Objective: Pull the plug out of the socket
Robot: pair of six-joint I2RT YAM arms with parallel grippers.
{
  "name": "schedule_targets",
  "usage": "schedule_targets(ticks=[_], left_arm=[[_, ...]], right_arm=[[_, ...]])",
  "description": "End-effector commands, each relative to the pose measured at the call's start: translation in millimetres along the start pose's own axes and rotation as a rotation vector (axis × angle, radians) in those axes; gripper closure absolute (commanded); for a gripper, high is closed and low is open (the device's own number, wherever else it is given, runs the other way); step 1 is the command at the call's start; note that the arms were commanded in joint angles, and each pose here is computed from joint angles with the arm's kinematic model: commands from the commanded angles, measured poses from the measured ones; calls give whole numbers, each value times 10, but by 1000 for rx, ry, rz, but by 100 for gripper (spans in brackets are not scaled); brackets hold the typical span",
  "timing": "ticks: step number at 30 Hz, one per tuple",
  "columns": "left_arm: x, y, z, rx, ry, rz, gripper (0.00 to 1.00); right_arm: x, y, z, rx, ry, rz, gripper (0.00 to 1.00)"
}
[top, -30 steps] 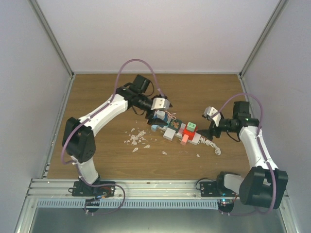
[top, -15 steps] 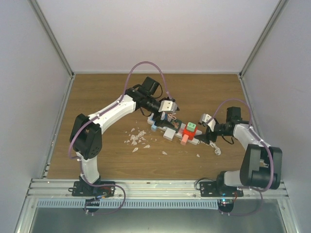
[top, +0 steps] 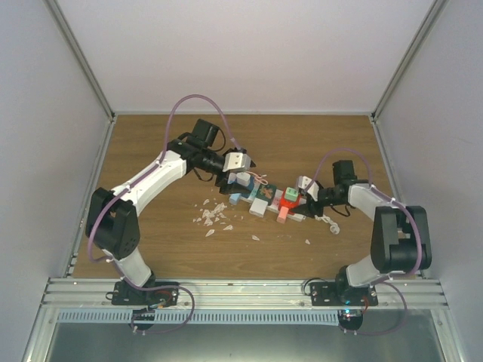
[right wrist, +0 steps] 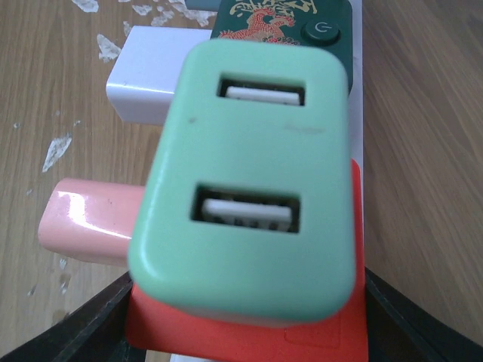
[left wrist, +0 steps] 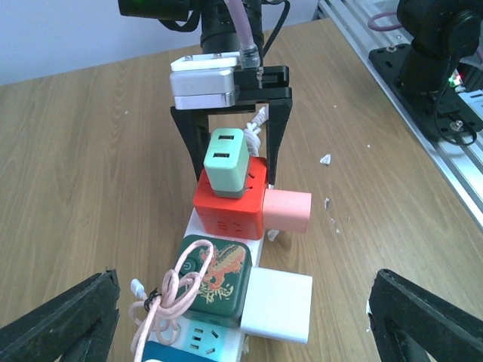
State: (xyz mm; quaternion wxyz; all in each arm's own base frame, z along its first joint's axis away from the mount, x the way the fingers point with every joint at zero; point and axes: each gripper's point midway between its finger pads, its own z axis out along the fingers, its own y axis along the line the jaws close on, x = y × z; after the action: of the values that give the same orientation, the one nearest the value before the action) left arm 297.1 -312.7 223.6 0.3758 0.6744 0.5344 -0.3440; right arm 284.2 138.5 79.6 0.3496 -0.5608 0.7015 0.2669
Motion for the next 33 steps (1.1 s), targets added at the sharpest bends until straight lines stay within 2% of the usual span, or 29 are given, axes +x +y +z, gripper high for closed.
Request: schedule_targets(ticks=[1,9,13,33], left_arm=[[8,-97,-184,-8,-12,36,11],[208,-228,-255,-34,57,28,14],[228,-172,-229,-36,71,15,17],[389,54,532,6,100,19,32]], right_arm=[[-191,-5,254,-62,-13,-52,57],[-554,95,653,-164,-50,-90,59],[-535,157,860,-181,16,-131,61],[-483,239,857,-176,15,-153,66]])
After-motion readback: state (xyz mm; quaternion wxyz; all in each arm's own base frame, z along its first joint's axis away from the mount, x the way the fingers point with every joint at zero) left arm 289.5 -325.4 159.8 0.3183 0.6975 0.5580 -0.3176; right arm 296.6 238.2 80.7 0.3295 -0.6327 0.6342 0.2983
